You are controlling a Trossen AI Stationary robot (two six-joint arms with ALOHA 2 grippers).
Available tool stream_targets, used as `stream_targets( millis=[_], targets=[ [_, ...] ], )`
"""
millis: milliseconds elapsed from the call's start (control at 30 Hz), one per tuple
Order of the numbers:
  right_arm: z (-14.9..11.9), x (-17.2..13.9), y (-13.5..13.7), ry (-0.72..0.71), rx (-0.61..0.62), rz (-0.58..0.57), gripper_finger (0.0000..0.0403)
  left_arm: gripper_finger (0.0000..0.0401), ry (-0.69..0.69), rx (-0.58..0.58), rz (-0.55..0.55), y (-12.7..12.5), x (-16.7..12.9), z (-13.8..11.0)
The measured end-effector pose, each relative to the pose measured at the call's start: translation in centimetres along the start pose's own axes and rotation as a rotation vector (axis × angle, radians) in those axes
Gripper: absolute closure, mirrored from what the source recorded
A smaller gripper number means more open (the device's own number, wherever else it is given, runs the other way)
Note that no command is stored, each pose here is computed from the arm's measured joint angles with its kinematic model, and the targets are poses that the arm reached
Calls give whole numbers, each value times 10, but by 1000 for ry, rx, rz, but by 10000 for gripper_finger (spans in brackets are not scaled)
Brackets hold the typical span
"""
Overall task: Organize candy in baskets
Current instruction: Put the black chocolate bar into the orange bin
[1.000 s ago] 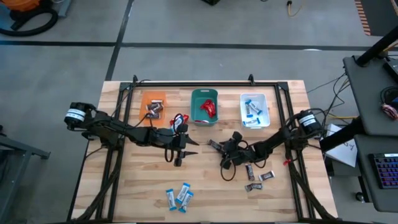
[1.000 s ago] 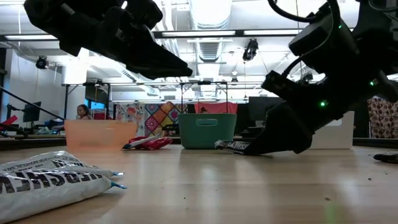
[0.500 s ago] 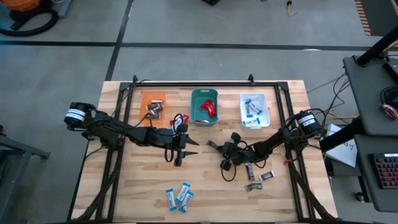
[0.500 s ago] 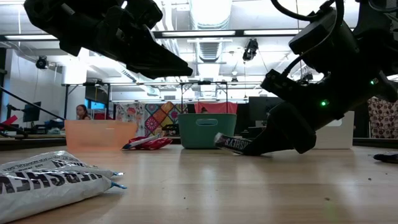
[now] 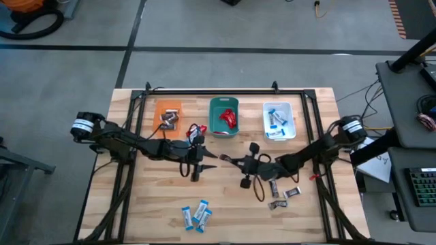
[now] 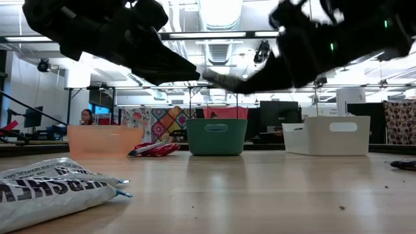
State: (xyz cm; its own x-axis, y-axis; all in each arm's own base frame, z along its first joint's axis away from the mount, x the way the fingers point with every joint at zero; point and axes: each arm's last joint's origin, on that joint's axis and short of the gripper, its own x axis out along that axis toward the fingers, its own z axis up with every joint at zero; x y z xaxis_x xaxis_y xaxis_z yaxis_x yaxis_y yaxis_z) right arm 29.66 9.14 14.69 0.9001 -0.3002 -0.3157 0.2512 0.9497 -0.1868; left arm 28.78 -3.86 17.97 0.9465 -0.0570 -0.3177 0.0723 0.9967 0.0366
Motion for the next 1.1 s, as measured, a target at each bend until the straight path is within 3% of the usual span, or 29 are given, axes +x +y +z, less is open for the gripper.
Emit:
stream_targets(
  millis=[133, 200, 500, 767, 900, 1100],
  targets=[
    [18, -3, 4, -52, -45, -5, 376, 239, -20, -65, 167, 5, -3, -5],
    [27, -3, 6, -81, -77, -2, 376, 239, -38, -91, 184, 6, -4, -7],
    [45, 10, 17, -118, -213, -16, 376, 239, -216, -86, -96, -2, -6, 10],
    [45, 13, 19, -116, -215, -17, 376, 247, -234, -81, -97, -2, -6, 11],
    [46, 14, 18, -116, -205, -19, 365, 283, -225, -83, -69, -1, -6, 10],
    [46, 16, 14, -112, -179, -41, 322, 385, -188, -84, -3, 1, -5, 7]
  ],
)
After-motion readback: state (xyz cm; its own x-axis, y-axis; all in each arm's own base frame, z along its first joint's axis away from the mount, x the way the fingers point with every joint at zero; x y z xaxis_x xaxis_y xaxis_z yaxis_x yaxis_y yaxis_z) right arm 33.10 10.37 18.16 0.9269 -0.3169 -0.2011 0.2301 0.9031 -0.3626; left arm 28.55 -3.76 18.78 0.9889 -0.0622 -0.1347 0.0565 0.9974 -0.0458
